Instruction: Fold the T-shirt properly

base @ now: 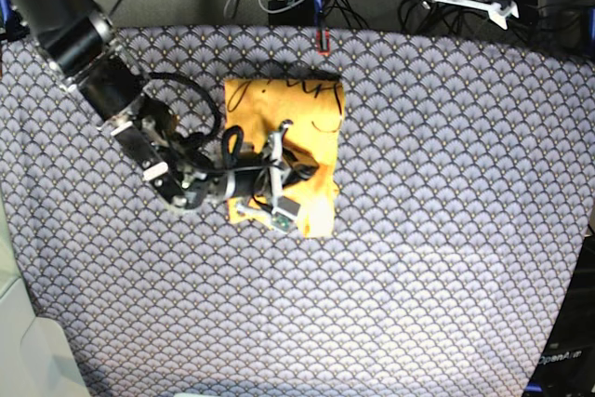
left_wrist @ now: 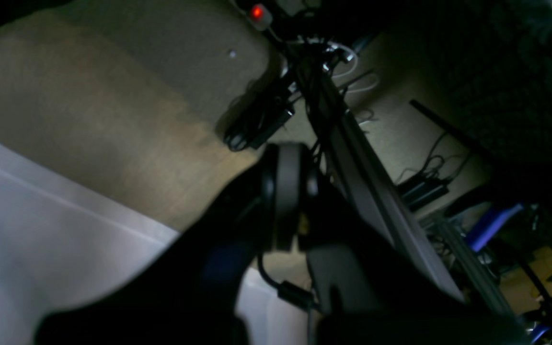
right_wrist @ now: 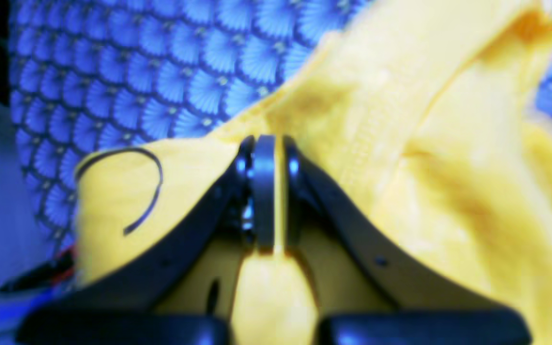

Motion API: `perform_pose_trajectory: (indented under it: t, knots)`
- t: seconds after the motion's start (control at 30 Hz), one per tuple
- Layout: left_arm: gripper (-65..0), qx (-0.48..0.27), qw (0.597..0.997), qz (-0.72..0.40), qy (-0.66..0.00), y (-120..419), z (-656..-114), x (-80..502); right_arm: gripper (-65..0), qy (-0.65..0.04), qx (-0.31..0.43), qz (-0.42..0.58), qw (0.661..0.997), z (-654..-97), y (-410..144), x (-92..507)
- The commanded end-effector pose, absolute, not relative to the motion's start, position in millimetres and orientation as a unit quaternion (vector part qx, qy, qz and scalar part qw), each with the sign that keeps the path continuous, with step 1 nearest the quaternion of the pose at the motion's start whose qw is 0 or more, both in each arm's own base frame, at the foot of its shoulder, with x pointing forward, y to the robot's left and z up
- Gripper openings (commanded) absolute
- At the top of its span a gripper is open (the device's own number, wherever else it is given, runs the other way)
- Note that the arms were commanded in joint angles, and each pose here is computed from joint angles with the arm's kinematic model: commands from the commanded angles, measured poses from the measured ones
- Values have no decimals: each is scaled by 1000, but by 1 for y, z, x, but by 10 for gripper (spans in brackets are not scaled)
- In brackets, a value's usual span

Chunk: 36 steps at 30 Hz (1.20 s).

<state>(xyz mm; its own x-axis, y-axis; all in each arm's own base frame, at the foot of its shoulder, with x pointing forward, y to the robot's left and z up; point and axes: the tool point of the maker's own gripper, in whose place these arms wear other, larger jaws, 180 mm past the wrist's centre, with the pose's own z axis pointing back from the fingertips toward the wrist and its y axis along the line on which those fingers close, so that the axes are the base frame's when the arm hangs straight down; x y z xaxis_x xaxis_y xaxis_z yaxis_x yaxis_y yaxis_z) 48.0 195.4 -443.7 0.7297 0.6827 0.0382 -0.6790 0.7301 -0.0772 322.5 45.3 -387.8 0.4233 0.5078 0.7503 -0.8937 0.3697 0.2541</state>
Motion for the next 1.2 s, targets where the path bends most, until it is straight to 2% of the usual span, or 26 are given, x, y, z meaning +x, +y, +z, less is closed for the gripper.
perform_pose_trajectory:
  t: [0.0, 0.2, 0.3, 0.7, 0.87, 1.17]
  knots:
    - [-650, -27, 930, 365, -35, 197, -441, 48, -634, -316, 353, 462, 750, -363, 59, 322]
    - [-650, -28, 930, 365, -37, 198, -441, 49, -632, -349, 375, 469, 719, -330, 67, 282]
    - [-650, -29, 930, 364, -43, 198, -440, 54, -632, -344, 389, 464, 717, -333, 71, 266]
    - [-650, -22, 932, 361, -35, 201, -440, 46, -632, -310, 387, 385, 778, -409, 43, 261]
    - [-650, -21, 932, 361, -33, 201, -441, 44, -632, -296, 385, 376, 789, -420, 37, 255]
    - [-650, -21, 933, 358, -27, 198, -440, 38, -632, -336, 366, 455, 739, -353, 33, 216]
